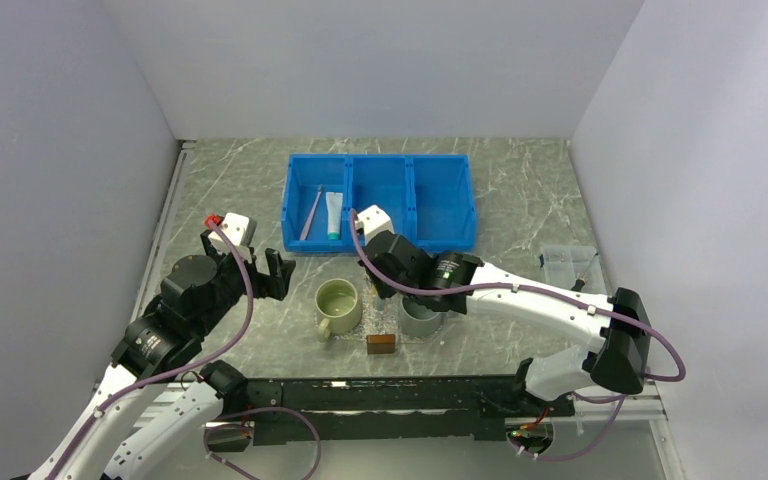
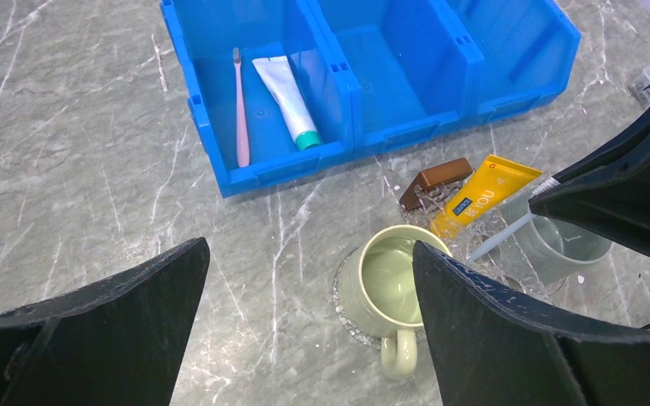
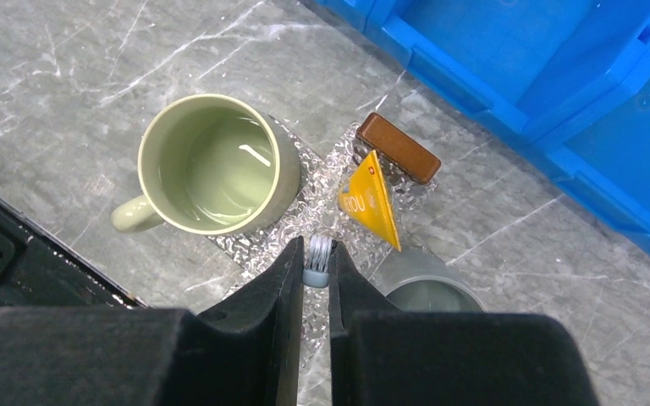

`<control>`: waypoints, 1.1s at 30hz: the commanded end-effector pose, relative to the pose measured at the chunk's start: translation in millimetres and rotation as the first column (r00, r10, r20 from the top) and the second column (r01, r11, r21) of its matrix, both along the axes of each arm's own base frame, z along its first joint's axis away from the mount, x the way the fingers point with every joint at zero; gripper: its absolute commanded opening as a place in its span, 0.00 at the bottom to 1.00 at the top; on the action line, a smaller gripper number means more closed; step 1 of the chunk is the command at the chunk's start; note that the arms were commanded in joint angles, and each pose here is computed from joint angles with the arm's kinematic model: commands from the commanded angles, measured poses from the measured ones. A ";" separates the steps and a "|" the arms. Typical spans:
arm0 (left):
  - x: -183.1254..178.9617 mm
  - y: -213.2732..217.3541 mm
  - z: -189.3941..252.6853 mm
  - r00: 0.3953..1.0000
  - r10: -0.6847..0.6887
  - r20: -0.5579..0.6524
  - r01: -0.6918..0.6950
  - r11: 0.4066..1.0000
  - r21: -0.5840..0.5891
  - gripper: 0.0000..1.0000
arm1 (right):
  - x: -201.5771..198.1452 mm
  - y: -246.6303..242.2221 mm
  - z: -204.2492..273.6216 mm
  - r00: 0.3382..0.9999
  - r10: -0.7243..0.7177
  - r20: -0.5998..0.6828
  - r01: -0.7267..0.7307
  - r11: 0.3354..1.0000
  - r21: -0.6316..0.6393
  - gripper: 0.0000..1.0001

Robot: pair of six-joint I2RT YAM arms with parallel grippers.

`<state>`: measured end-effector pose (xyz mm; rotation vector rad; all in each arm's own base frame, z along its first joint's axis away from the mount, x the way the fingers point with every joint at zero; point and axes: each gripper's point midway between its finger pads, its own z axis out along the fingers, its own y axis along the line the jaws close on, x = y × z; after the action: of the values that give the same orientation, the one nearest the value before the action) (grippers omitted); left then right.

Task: Prepare toiletry sets of a toothbrush and toothpaste on the tray

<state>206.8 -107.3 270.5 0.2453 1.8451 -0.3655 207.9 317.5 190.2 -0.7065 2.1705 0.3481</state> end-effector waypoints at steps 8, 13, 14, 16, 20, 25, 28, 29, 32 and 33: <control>2.9 -0.4 5.0 1.000 0.010 0.017 -0.010 1.000 -0.022 0.96 | 2.8 1.1 3.4 0.999 -0.024 0.025 0.023 0.999 0.035 0.00; 2.7 -0.6 5.9 1.000 0.009 0.019 -0.008 1.000 -0.024 0.96 | 1.2 -0.6 1.9 1.000 -0.022 0.021 0.021 0.999 0.029 0.00; 2.6 -0.7 6.0 1.000 0.008 0.019 -0.008 1.000 -0.025 0.96 | 0.9 -0.7 1.1 1.000 -0.020 0.019 0.019 0.999 0.027 0.00; 2.8 -0.3 5.5 1.000 0.010 0.018 -0.010 1.000 -0.023 0.96 | 0.9 -0.6 0.6 1.000 -0.019 0.017 0.018 1.000 0.025 0.00; 2.8 -1.0 5.5 1.000 0.007 0.018 -0.007 1.000 -0.023 0.96 | 2.5 2.7 1.1 1.000 -0.022 0.016 0.022 0.999 0.030 0.00; 3.1 -0.3 4.5 1.000 0.011 0.014 -0.010 1.000 -0.020 0.96 | 5.9 7.0 3.0 0.999 -0.033 0.019 0.032 0.999 0.027 0.10; 2.8 0.3 5.7 1.000 0.013 0.019 -0.012 1.000 -0.023 0.96 | 7.5 7.5 4.0 0.999 -0.037 0.025 0.036 0.999 0.027 0.12; 2.7 0.2 5.9 1.000 0.012 0.020 -0.012 1.000 -0.024 0.96 | 8.0 7.7 4.8 0.999 -0.039 0.027 0.038 0.999 0.029 0.12; 2.5 0.6 6.1 1.000 0.014 0.020 -0.013 1.000 -0.024 0.96 | 9.2 9.1 5.6 0.999 -0.042 0.031 0.041 0.999 0.030 0.15; 2.6 0.9 5.5 1.000 0.015 0.019 -0.014 1.000 -0.023 0.96 | 10.0 9.3 6.3 0.999 -0.044 0.032 0.043 0.999 0.033 0.15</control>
<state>207.0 -106.9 270.1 0.2439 1.8466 -0.3637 214.2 321.2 189.3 -0.6699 2.1526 0.3436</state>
